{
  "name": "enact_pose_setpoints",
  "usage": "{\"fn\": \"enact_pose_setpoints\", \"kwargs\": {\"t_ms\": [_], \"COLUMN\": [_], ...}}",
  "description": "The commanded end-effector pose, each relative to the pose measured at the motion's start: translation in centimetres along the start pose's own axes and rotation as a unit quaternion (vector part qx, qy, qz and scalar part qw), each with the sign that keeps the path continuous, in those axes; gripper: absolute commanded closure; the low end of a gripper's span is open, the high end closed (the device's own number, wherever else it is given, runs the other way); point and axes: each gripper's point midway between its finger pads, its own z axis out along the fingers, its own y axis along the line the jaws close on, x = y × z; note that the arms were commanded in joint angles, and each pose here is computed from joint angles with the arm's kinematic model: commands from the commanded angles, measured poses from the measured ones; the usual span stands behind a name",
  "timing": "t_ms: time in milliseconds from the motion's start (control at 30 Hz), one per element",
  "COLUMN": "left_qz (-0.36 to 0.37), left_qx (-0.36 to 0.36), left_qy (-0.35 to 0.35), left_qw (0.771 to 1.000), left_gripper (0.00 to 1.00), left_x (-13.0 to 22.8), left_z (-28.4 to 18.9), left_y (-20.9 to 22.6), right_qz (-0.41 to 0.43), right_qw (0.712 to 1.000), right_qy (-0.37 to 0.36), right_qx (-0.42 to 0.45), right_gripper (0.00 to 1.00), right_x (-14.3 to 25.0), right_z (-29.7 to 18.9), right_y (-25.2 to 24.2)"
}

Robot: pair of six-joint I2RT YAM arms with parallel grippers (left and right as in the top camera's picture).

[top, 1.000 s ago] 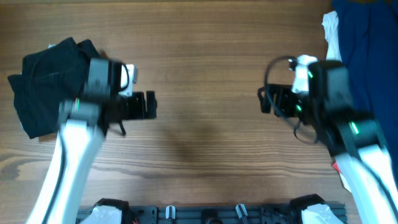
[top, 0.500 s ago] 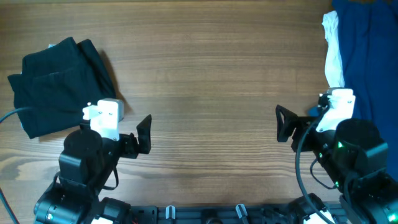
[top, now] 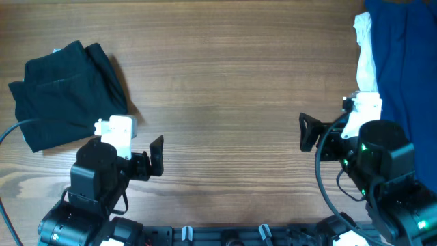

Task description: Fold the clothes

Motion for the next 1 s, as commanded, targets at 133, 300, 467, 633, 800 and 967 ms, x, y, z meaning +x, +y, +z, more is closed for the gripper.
{"fn": "enact_pose_setpoints", "kwargs": {"t_ms": [133,300,467,633,800,967], "left_qz": [-0.005,-0.005,-0.004,-0.004,-0.005,-0.004], "left_qx": [-0.004,-0.004,-0.004,-0.004,-0.004,-0.004], "left_qy": [0.002,0.002,0.002,0.002,0.002,0.002], "left_qw": [1.0,1.0,1.0,1.0,1.0,1.0], "left_gripper": [0.0,0.0,0.0,0.0,0.0,0.0], "left_x": [0.2,0.2,0.2,0.2,0.2,0.2], "left_z": [0.2,0.2,0.2,0.2,0.2,0.2], "left_y": [0.1,0.1,0.1,0.1,0.1,0.1], "right_qz": [-0.001,-0.014,-0.041,-0.083,-0.077,-0.035], "right_qw": [1.0,1.0,0.999,0.991,0.985,0.971], "right_qy": [0.025,0.01,-0.028,-0.094,-0.143,-0.225], "right_qx": [0.018,0.022,0.002,-0.041,-0.058,-0.075], "right_gripper": [0.0,0.01,0.0,0.0,0.0,0.0], "right_x": [0.7,0.5,0.2,1.5,4.8,5.9], "right_z": [1.5,0.5,-0.4,0.1,1.6,2.8], "right_y": [-0.2,-0.9,-1.5,-1.5,-2.0,-2.3]}}
